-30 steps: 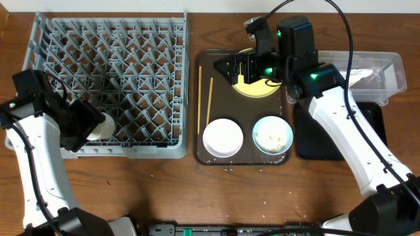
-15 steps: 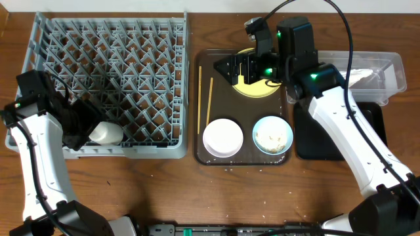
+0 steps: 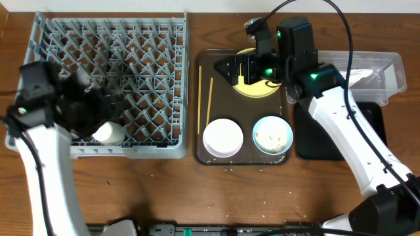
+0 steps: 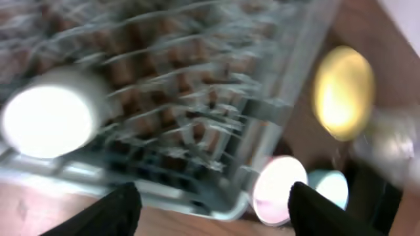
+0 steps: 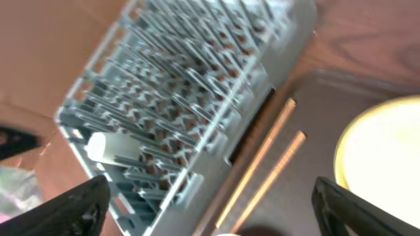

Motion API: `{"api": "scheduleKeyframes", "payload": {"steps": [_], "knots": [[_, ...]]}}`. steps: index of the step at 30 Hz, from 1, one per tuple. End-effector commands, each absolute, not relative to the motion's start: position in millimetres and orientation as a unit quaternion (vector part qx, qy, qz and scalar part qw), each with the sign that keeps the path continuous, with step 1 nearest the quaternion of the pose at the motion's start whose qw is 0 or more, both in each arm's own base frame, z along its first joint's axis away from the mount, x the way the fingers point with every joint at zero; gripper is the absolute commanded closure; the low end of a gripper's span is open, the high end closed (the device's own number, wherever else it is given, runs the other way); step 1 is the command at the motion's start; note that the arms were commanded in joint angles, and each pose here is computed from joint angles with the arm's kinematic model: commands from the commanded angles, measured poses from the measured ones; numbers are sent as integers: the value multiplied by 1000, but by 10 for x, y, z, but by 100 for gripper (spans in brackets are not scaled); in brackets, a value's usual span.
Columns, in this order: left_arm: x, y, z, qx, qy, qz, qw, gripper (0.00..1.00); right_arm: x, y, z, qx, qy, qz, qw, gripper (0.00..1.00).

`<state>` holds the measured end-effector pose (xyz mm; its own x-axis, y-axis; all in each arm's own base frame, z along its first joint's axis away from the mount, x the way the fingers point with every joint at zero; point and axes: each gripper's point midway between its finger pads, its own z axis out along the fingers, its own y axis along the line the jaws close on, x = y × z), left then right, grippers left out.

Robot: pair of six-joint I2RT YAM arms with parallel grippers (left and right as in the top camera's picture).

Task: Sort waste into correct bins and load items into the dishwasher
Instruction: 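Grasp the light-blue rice bowl with the right gripper and lift it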

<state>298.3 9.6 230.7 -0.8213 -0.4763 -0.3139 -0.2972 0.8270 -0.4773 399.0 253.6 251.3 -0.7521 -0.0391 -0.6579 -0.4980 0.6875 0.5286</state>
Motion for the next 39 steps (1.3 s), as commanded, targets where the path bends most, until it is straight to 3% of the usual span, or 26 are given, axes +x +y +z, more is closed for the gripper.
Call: {"api": "scheduleKeyframes", "payload": {"steps": [1, 9, 13, 17, 25, 34, 39], "knots": [[2927, -367, 2672, -61, 934, -215, 277, 22, 4016, 2380, 2396, -102, 895, 298, 317, 8], [2852, -780, 2589, 29, 949, -161, 269, 18, 3702, 2137, 1839, -56, 956, 161, 238, 30], [2894, -894, 2525, 45, 951, -165, 259, 17, 3551, 2049, 1607, -57, 972, 121, 194, 50], [2922, -904, 2464, 44, 954, -164, 248, 17, 3445, 1878, 1274, -53, 986, 62, 145, 52], [2927, -904, 2460, 44, 954, -164, 248, 16, 3280, 1821, 682, -95, 993, 24, 67, 60], [2927, -904, 2460, 44, 954, -164, 248, 16, 3170, 1764, 247, -98, 995, -2, 9, 63], [2928, -904, 2460, 44, 954, -164, 248, 16, 3156, 1748, 201, -97, 995, -5, 2, 80]]}}
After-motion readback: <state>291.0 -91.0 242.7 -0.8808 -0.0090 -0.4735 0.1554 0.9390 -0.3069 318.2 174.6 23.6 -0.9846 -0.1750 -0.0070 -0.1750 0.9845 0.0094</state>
